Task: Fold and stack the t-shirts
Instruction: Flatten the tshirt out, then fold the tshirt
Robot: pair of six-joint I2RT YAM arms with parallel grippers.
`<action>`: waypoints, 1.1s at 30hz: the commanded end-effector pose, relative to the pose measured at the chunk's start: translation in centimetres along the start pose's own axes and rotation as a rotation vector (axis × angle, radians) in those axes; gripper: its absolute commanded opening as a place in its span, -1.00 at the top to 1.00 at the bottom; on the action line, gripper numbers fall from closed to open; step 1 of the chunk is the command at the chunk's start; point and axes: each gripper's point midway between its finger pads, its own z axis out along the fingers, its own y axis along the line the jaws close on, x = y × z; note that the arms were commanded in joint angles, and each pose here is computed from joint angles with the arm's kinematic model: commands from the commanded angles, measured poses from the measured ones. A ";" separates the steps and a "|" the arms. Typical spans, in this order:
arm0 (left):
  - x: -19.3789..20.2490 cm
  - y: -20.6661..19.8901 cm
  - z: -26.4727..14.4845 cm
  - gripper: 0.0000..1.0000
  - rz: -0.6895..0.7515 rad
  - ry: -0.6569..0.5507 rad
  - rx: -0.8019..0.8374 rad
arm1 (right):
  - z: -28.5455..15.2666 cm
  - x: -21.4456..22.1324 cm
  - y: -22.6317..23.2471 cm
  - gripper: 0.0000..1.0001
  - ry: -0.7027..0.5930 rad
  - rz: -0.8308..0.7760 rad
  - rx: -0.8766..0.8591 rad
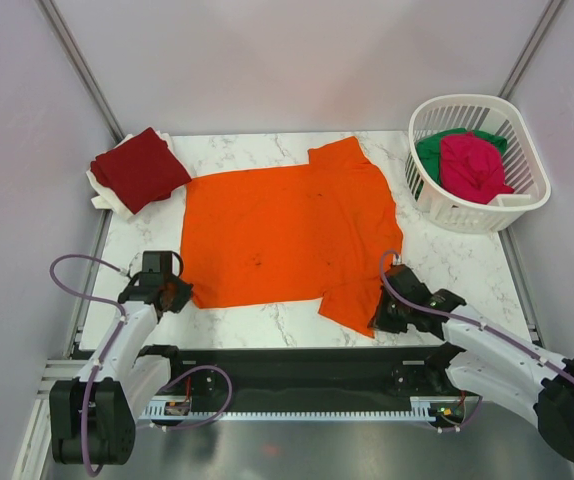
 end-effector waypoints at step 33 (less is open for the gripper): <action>-11.1 -12.3 -8.4 0.95 0.134 -0.068 0.219 | -8.0 -25.9 15.2 1.00 -0.467 -0.232 0.054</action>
